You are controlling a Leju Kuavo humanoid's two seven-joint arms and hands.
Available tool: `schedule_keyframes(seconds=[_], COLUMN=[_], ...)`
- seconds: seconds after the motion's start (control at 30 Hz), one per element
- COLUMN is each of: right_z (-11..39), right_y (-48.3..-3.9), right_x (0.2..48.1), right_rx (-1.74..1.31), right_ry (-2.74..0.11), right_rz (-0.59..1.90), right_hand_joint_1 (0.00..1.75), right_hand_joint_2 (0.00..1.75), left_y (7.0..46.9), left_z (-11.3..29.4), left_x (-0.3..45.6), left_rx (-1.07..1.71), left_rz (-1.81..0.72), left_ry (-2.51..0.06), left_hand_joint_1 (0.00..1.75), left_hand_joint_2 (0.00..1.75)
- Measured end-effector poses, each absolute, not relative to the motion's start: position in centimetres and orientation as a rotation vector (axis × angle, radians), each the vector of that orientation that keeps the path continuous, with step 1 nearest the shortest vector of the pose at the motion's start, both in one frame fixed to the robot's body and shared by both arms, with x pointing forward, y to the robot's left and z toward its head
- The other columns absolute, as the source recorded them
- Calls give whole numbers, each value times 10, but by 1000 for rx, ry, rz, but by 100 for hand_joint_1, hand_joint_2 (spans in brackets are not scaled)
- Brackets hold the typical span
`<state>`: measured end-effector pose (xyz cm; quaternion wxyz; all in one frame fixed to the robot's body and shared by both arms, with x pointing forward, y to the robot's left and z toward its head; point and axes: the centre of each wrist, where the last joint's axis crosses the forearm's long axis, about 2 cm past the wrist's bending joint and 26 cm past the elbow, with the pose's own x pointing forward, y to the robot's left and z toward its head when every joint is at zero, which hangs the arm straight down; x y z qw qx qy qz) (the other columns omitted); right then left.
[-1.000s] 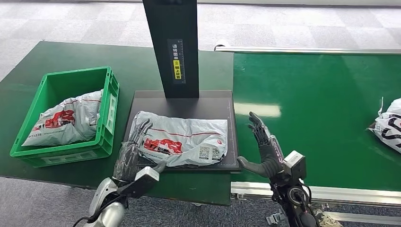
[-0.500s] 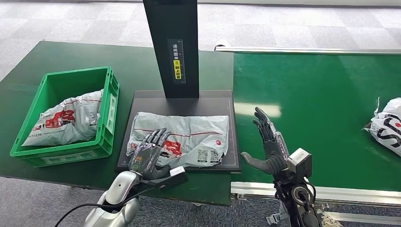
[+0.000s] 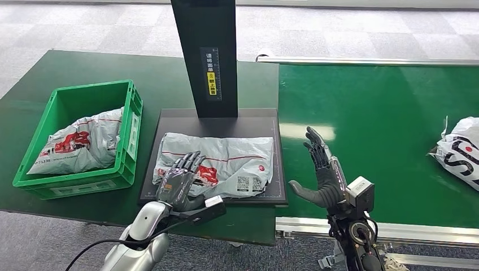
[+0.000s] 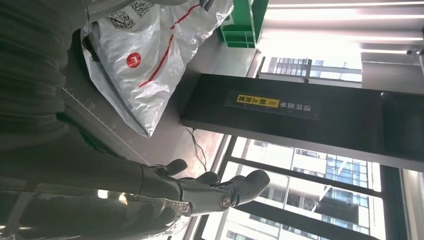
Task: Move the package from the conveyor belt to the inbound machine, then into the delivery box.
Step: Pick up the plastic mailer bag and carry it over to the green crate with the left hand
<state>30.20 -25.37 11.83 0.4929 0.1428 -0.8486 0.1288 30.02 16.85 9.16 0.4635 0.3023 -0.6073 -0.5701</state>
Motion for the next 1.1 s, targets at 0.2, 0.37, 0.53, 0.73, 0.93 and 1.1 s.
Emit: schedule_keyframes(seconds=[0.2,0.37,0.53,0.73,0.93,1.1], right_z=[118,116,116,117,116,116], right_y=[-254,-254,-255,-259,-259,-259], right_x=[301,294,290,289,289,289], right_rx=[339,325,316,310,313,314], right_ry=[-2057,-2052,-2053,-2065,-2070,-2073], right_rz=[315,305,291,266,259,259], right_hand_joint_1=[0,0,0,0,0,0], right_hand_joint_2=[175,175,175,175,175,175], left_y=[168,168,169,174,181,184], left_z=[92,89,86,86,81,80], left_x=[302,300,297,290,283,282], left_rx=[737,712,692,702,717,720], left_rz=[-1420,-1395,-1344,-1275,-1236,-1232], left_ry=[-1477,-1502,-1562,-1598,-1597,-1593], left_hand_joint_1=[91,175,175,175,175,175], left_hand_joint_2=[175,175,175,175,175,175])
